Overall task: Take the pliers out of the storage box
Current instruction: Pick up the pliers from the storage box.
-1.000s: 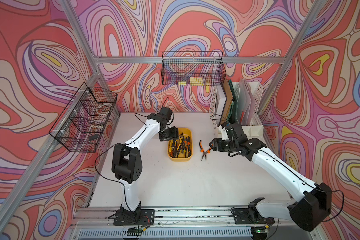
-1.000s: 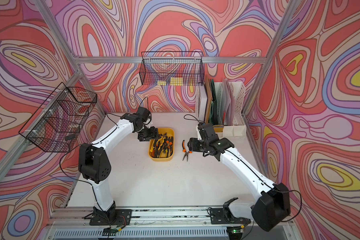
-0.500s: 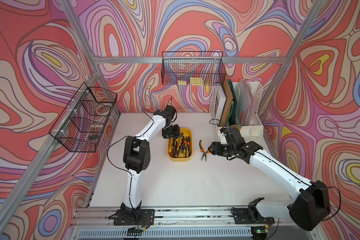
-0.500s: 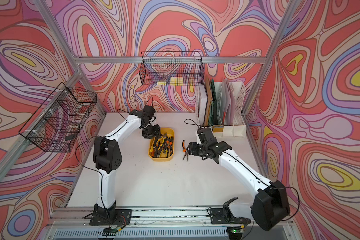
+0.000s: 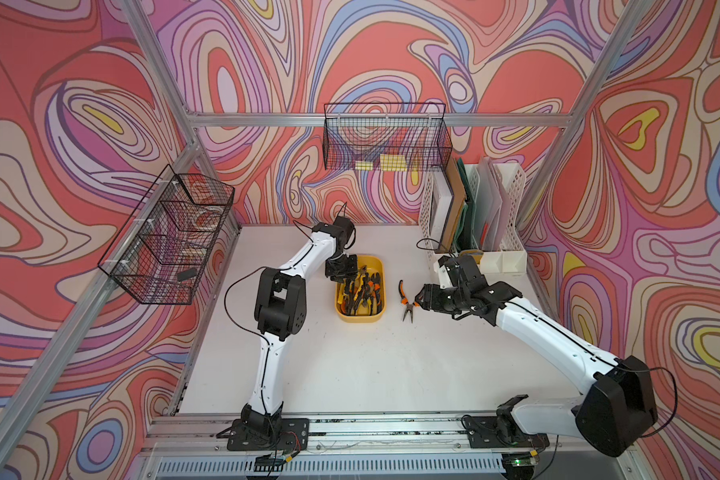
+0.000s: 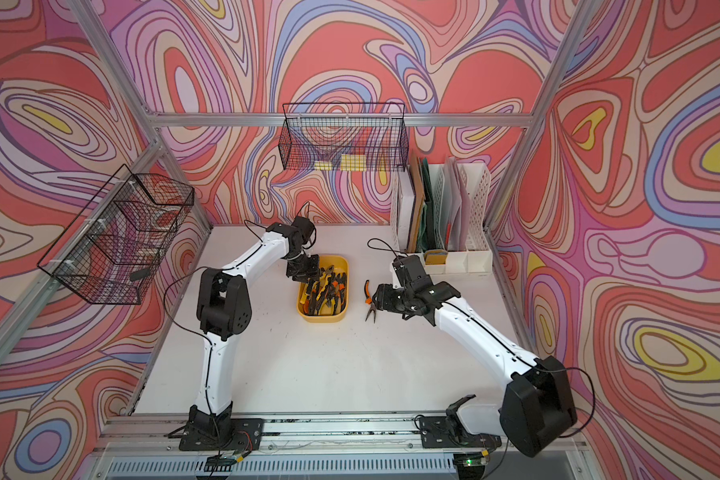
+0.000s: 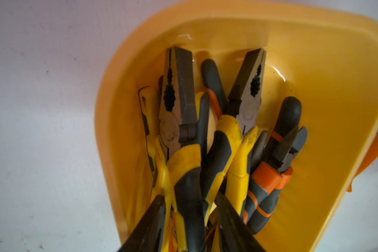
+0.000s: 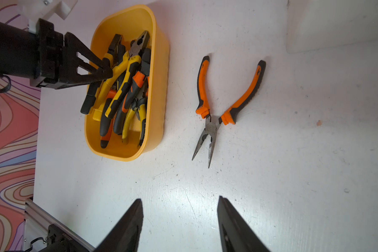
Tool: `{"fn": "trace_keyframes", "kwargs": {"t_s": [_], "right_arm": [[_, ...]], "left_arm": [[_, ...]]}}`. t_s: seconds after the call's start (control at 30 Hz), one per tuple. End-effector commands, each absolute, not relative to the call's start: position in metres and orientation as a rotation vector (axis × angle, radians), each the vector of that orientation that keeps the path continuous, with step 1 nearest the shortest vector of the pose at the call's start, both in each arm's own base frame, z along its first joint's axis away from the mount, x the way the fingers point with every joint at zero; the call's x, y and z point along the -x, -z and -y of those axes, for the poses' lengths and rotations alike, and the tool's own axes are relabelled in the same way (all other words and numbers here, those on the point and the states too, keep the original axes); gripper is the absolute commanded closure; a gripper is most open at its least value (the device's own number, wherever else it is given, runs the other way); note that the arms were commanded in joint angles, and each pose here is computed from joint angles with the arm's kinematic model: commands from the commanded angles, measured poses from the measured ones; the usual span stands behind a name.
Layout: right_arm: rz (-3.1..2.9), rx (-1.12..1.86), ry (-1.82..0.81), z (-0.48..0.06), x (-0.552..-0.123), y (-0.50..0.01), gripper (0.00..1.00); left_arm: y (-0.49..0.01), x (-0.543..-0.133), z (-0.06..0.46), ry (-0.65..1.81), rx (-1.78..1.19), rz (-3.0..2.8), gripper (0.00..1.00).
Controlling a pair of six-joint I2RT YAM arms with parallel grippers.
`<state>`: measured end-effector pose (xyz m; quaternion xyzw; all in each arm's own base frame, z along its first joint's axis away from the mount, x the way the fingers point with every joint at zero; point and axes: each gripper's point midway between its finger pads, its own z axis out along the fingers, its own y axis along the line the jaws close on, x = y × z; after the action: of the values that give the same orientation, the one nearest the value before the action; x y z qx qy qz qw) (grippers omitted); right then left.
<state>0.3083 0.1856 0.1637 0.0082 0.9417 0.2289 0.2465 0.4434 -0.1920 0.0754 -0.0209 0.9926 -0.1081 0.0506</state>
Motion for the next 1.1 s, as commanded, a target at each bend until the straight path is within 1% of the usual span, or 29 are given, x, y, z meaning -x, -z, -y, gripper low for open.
{"fn": "trace_keyframes", "kwargs": {"t_s": [0.0, 0.03, 0.07, 0.13, 0.2, 0.47, 0.63, 0.73, 0.97, 1.07], "right_arm": [[-2.556, -0.006, -0.628, -0.189, -0.313, -0.167, 0.42], [-2.558, -0.007, -0.626, -0.189, -0.313, -0.166, 0.42], [-2.557, -0.004, -0.625, -0.189, -0.313, -0.167, 0.42], [-2.56, -0.006, -0.62, -0.188, -0.312, -0.165, 0.42], [-2.561, -0.007, -0.614, -0.187, -0.312, -0.164, 0.42], [-2.565, -0.01, -0.616, -0.186, -0.309, -0.162, 0.42], [-2.556, -0.006, -0.606, -0.183, -0.307, -0.167, 0.42], [-2.546, -0.008, -0.608, -0.183, -0.307, -0.171, 0.42], [-2.523, -0.015, -0.618, -0.182, -0.307, -0.181, 0.42], [-2.516, -0.014, -0.623, -0.181, -0.305, -0.186, 0.42]], "left_arm": [[-0.068, -0.445, 0.191, 0.291, 0.085, -3.039, 0.65], [-0.066, -0.445, 0.191, 0.289, 0.085, -3.041, 0.68], [-0.065, -0.445, 0.191, 0.286, 0.084, -3.04, 0.74], [-0.064, -0.446, 0.191, 0.292, 0.086, -3.041, 0.88], [-0.065, -0.447, 0.196, 0.327, 0.08, -3.032, 1.0], [-0.079, -0.453, 0.202, 0.395, 0.085, -2.968, 1.0], [-0.133, -0.459, 0.202, 0.45, 0.061, -2.778, 1.0], [-0.166, -0.455, 0.198, 0.459, 0.05, -2.692, 1.0], [-0.21, -0.433, 0.179, 0.418, 0.056, -2.608, 1.0], [-0.224, -0.42, 0.165, 0.345, 0.056, -2.6, 1.0]]}}
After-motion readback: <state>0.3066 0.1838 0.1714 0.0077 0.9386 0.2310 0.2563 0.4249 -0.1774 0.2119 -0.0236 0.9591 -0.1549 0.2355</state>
